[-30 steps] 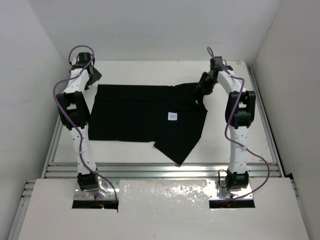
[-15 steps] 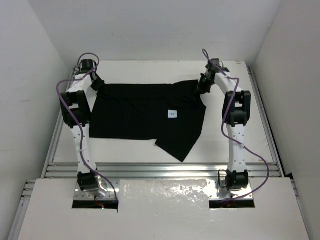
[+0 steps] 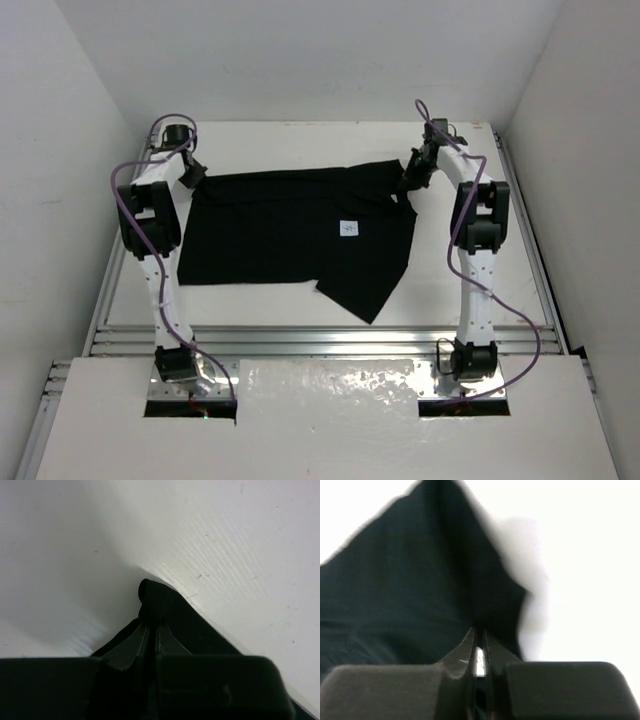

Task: Fold and stack the t-shirts
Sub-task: Fold the flattened tshirt in 1/3 of the way, then grap the side of the flattened tshirt closest away from the robot with both arms

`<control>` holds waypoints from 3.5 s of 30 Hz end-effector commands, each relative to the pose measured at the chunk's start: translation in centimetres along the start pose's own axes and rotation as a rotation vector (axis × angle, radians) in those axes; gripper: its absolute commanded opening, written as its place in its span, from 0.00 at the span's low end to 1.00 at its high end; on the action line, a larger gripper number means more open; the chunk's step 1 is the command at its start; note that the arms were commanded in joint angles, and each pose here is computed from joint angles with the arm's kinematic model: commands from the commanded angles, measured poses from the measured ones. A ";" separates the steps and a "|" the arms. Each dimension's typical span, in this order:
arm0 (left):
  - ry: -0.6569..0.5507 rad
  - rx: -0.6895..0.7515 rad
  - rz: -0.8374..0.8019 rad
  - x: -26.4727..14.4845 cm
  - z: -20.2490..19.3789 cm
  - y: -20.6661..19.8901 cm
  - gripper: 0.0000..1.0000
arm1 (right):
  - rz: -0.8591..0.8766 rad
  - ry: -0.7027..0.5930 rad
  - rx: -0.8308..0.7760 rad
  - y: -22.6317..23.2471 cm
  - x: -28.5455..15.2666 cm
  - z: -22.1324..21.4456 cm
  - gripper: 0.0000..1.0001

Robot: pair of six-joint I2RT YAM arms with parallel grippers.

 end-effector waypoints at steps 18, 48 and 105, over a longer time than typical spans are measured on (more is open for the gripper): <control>-0.107 -0.012 0.051 -5.4 3.4 0.9 0.69 | 0.354 -0.187 -0.113 3.0 1.1 6.5 0.49; 0.044 0.112 -0.572 2.1 2.4 -0.5 0.62 | 0.046 -0.172 -0.028 -1.4 0.0 4.0 0.00; 0.177 -0.176 0.214 -15.3 -13.1 14.9 0.66 | 0.341 0.120 -0.147 -0.3 -20.0 -23.2 0.76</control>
Point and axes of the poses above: each gripper's point midway between its finger pads, its own x axis out along the fingers, its own y axis along the line the jaws close on, z = x × y, the point moved 7 cm from there along -x, back along the fingers, and after that the axes turned 7 degrees about x, right-handed, at the moved point
